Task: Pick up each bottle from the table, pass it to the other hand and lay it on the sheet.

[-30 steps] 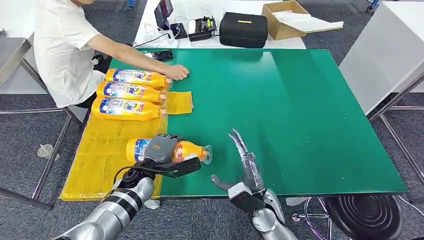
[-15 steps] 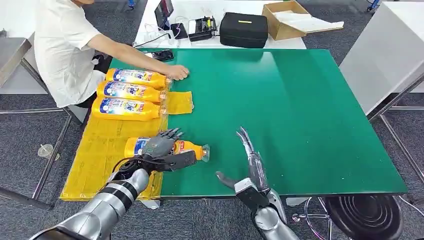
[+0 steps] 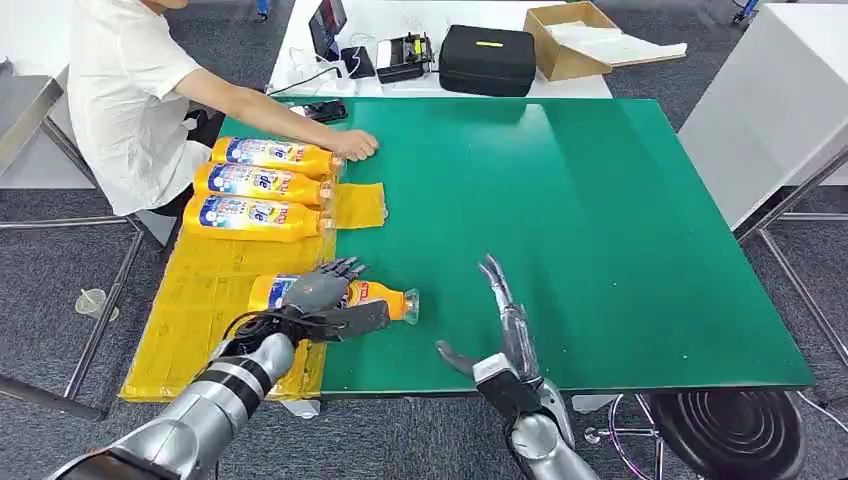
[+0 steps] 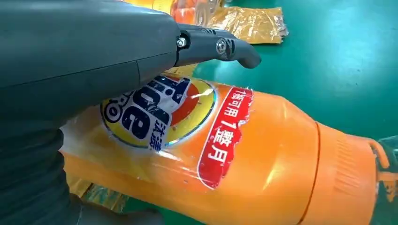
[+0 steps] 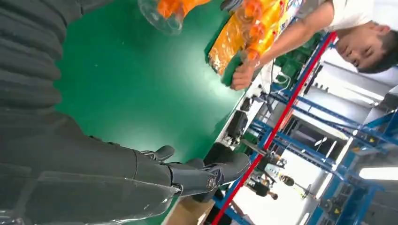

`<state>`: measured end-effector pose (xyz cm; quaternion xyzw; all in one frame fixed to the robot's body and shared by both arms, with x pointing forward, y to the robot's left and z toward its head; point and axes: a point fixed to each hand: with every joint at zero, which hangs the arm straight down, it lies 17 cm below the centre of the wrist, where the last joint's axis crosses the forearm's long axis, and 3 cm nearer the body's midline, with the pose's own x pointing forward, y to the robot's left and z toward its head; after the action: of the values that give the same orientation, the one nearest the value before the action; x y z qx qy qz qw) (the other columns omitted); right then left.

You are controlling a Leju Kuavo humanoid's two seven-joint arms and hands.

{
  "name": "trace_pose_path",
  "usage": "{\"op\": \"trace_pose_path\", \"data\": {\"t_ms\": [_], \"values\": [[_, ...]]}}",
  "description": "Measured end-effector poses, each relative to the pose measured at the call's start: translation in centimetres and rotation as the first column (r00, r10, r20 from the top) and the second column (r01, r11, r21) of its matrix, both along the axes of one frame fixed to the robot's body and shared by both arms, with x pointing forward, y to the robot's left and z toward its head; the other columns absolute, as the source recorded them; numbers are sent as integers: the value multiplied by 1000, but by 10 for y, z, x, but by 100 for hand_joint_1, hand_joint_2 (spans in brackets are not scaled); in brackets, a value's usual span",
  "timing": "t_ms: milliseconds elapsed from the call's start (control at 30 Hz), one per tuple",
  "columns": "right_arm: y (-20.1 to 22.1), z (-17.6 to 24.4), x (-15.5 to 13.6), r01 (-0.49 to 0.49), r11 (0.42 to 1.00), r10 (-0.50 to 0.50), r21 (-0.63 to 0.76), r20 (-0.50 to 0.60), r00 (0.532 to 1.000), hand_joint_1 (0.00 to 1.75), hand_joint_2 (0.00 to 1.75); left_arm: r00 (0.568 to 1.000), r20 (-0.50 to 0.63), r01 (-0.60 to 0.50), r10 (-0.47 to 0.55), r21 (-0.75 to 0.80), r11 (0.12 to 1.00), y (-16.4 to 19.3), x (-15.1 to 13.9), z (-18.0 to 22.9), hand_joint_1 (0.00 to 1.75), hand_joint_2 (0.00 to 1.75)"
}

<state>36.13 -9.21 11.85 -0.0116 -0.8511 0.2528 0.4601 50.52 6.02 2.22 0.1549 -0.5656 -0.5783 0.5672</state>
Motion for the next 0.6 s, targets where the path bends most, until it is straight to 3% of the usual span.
{"op": "trace_pose_path", "data": {"t_ms": [100,200,400,600], "values": [[-5,-1,2,23,1000,-23,1,2,1000,0,175,999,43,17,-14,-78,997,-6,-1,10,0,175],[-10,-1,3,47,999,-47,8,3,999,0,175,996,64,70,-54,-289,955,-28,-18,29,0,175],[-15,-4,2,65,998,-65,4,4,998,0,175,981,175,181,-87,-648,740,-53,-57,99,0,175],[-19,-7,0,81,997,-81,1,3,997,0,175,947,317,272,-40,-733,624,-54,-80,162,0,175]]}}
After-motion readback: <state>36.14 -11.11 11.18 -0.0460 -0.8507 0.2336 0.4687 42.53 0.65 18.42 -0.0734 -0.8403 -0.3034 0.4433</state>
